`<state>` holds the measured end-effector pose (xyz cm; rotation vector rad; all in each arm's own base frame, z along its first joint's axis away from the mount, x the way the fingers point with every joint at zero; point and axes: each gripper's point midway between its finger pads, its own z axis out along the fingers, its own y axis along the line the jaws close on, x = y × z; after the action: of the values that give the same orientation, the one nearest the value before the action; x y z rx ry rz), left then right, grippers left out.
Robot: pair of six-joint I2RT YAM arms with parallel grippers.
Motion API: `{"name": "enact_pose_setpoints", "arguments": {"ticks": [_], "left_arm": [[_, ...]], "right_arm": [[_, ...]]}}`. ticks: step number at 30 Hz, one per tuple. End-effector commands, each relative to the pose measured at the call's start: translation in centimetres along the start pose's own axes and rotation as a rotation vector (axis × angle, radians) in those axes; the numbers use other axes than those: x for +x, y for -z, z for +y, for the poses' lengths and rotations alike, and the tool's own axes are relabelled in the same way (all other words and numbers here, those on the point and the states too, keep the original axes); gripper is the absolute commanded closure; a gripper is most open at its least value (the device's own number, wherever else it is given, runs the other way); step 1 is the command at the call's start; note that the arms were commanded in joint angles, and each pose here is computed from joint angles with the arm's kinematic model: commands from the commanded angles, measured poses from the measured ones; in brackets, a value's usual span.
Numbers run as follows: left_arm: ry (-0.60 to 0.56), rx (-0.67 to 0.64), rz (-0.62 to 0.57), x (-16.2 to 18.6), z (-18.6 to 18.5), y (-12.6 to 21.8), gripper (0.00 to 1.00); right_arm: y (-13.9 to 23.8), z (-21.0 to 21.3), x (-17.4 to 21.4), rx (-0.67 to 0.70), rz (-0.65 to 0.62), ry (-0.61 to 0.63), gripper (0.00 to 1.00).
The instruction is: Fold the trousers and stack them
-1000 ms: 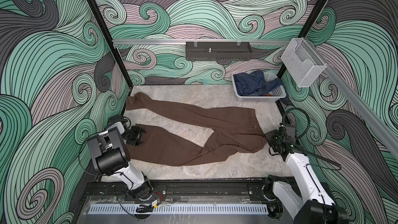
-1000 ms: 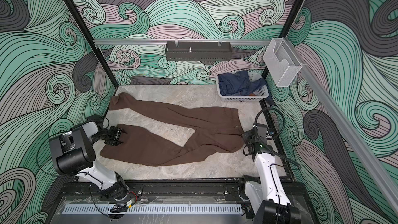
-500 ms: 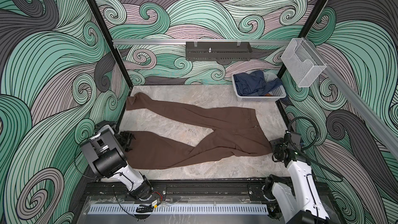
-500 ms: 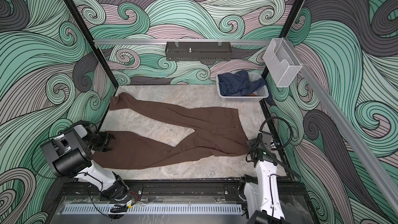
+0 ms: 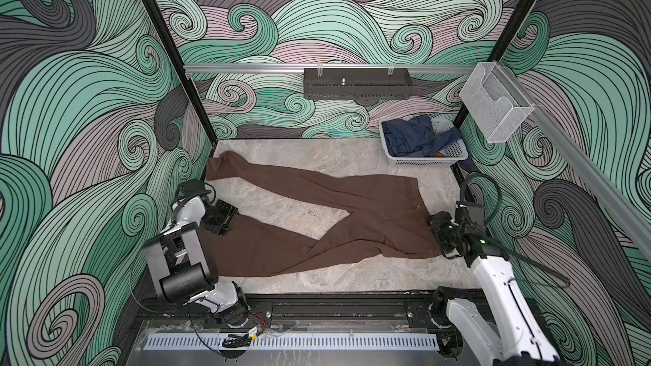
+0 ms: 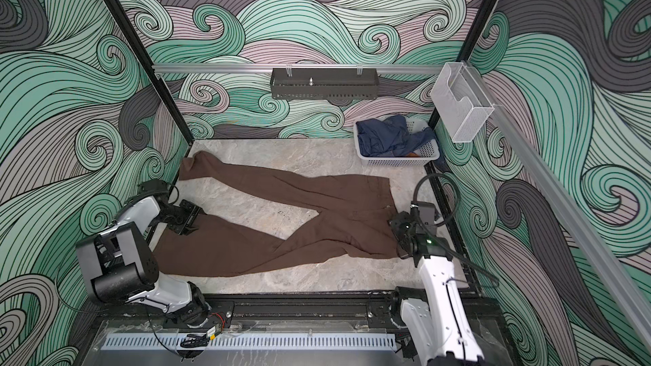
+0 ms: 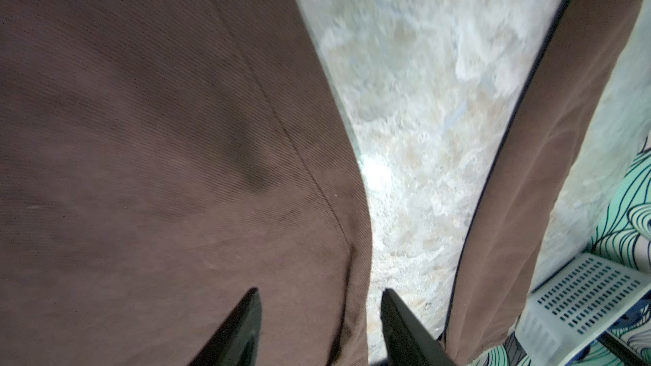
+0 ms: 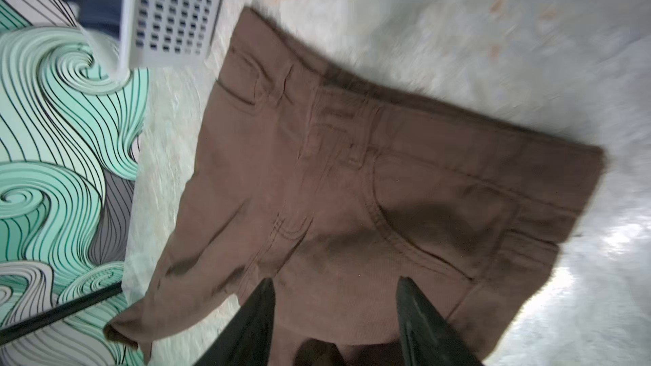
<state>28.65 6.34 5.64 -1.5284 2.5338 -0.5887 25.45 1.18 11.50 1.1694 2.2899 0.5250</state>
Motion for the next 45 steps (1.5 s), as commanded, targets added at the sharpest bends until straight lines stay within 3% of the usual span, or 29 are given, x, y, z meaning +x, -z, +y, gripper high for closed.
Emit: {"name": "enact_pose_setpoints", "arguments": {"ticks": [1, 5, 8, 14, 19, 37, 41, 45], "left_arm": [[0.059, -0.034, 0.044, 0.5, 1.3, -2.1, 0.45], [0.049, -0.084, 0.034, 0.3, 2.6, -3.0, 0.45], [0.045, -0.13, 0.049, 0.2, 3.5, -3.7, 0.45], [0.03, -0.207, 0.021, -1.1, 4.1, -3.4, 0.46], [0.005, -0.244, 0.017, -2.4, 3.7, -3.3, 0.46], [0.002, -0.253, 0.052, -5.6, 1.8, -4.9, 0.46], [-0.004, -0.232, 0.069, -6.4, 0.7, -5.1, 0.45], [-0.042, -0.177, 0.078, -6.2, -1.1, -4.1, 0.4]], "right_arm": [[-2.1, 5.0, 0.1, -0.102, 0.04, 0.062, 0.59], [-5.5, 6.6, 0.0, -0.082, 0.052, 0.095, 0.8], [-8.4, 6.5, 0.1, -0.042, 0.086, 0.089, 0.84], [-12.1, 4.6, 0.3, 0.071, 0.114, 0.068, 0.84], [-12.7, 3.2, -0.7, 0.156, 0.063, 0.075, 0.83], [-14.9, -2.0, -5.3, 0.298, 0.061, -0.001, 0.82], [-15.1, -0.9, -6.6, 0.268, 0.054, 0.005, 0.8], [-13.7, 2.6, -7.2, 0.178, 0.067, 0.071, 0.7]]}}
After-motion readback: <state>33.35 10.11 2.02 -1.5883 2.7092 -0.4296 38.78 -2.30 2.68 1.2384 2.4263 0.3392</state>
